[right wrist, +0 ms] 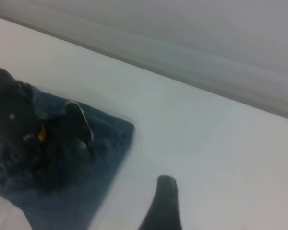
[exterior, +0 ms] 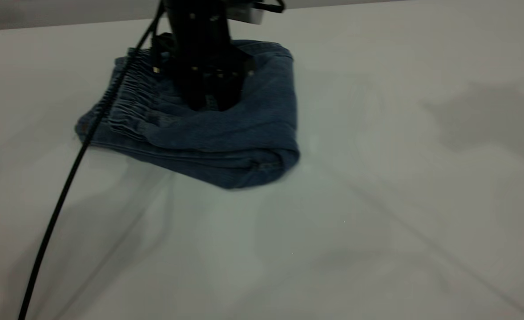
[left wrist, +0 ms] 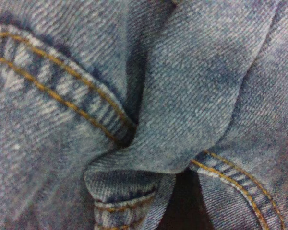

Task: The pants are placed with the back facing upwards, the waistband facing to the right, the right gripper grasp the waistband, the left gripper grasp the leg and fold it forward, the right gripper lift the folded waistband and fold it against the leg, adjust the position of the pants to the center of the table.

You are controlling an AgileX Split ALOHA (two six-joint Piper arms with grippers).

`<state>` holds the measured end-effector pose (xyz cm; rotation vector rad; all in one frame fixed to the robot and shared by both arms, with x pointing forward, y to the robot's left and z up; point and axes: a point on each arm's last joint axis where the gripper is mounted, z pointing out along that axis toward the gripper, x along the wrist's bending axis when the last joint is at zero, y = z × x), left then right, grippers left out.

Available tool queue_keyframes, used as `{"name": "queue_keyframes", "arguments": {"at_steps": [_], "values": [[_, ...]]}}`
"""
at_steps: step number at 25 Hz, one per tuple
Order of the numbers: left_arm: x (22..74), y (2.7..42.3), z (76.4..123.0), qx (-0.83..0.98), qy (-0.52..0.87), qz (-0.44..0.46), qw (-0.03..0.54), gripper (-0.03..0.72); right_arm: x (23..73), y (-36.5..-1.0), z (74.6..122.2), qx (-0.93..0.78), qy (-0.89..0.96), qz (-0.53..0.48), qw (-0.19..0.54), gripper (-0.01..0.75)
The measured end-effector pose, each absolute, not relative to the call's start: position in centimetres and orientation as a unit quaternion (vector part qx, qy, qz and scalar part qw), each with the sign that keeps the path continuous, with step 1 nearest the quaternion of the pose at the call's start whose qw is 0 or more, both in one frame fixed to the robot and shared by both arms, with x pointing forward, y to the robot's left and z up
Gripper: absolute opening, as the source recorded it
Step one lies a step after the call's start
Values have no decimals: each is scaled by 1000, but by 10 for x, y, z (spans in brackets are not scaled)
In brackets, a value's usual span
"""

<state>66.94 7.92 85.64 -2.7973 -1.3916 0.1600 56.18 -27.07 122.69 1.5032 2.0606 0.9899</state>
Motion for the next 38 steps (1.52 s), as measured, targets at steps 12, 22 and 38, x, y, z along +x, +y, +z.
{"name": "queue_keyframes", "arguments": {"at_steps": [12,22,38], "values": [[640,23,856,-890,-454,41,-4,504,562,-271,1227,539,737,355,201,587],[639,18,858,-877,-479,38,-7,504,562,-269,1228,538,735,366,193,587],[665,17,998,-895,-413,-119,-120,504,509,-259,1270,496,727,432,196,587]]}}
